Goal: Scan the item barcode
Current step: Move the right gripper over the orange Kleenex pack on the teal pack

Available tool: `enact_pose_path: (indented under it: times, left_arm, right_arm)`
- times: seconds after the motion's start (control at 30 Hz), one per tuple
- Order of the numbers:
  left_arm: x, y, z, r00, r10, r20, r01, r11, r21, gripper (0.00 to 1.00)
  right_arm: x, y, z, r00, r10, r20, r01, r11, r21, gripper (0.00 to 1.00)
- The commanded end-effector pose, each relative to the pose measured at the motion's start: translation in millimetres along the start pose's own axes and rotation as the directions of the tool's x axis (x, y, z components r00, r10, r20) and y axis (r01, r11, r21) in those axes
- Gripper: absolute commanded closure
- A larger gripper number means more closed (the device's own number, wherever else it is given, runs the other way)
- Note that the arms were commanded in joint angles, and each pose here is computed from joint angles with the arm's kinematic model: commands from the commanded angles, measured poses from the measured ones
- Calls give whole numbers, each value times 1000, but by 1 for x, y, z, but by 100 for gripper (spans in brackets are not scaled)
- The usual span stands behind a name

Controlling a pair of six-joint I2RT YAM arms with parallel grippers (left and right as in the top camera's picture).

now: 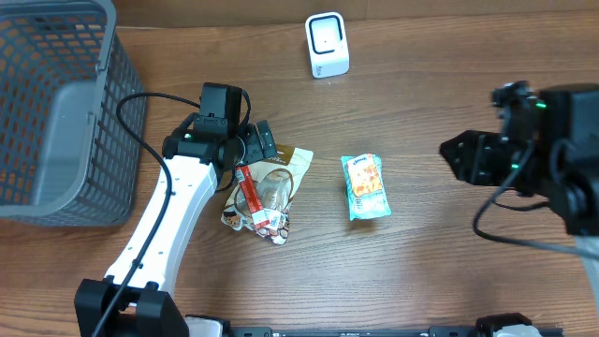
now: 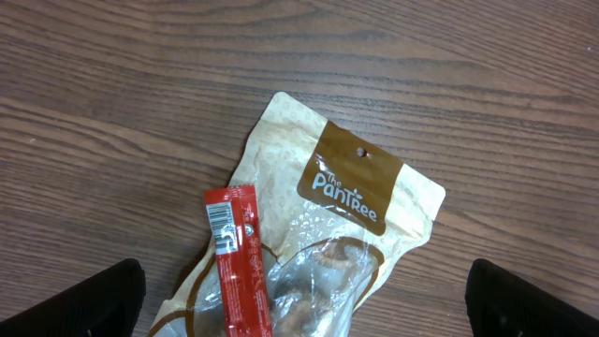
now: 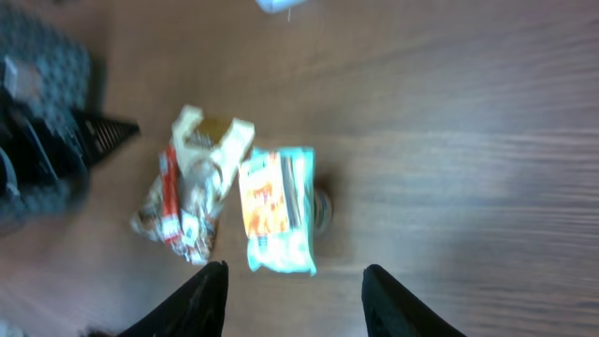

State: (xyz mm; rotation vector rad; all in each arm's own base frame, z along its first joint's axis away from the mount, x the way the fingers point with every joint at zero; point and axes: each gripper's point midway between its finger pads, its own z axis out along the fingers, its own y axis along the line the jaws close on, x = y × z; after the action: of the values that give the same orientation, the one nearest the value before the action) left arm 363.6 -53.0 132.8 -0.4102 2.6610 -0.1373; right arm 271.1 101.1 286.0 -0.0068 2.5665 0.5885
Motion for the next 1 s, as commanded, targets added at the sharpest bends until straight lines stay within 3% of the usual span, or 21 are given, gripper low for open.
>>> enact_pose_path:
  times: [0.0,0.3,0.67,0.97]
  left_arm:
    - [-8,0,-7,999,20,30,-20,1000,-1,0]
    - [-8,0,-7,999,20,30,-20,1000,-1,0]
    - [-8,0,-7,999,20,30,-20,1000,-1,0]
    - [-8,0,-7,999,20,30,-20,1000,-1,0]
  right_arm:
    - [4,15,14,996,-67,-51,68,998,3,53]
    - [30,47,84,975,-173,-138,204,945,255,53]
    - [61,77,190,876,-439,-198,477,732,487,55]
    - [59,85,192,846,-512,-147,495,656,570,58]
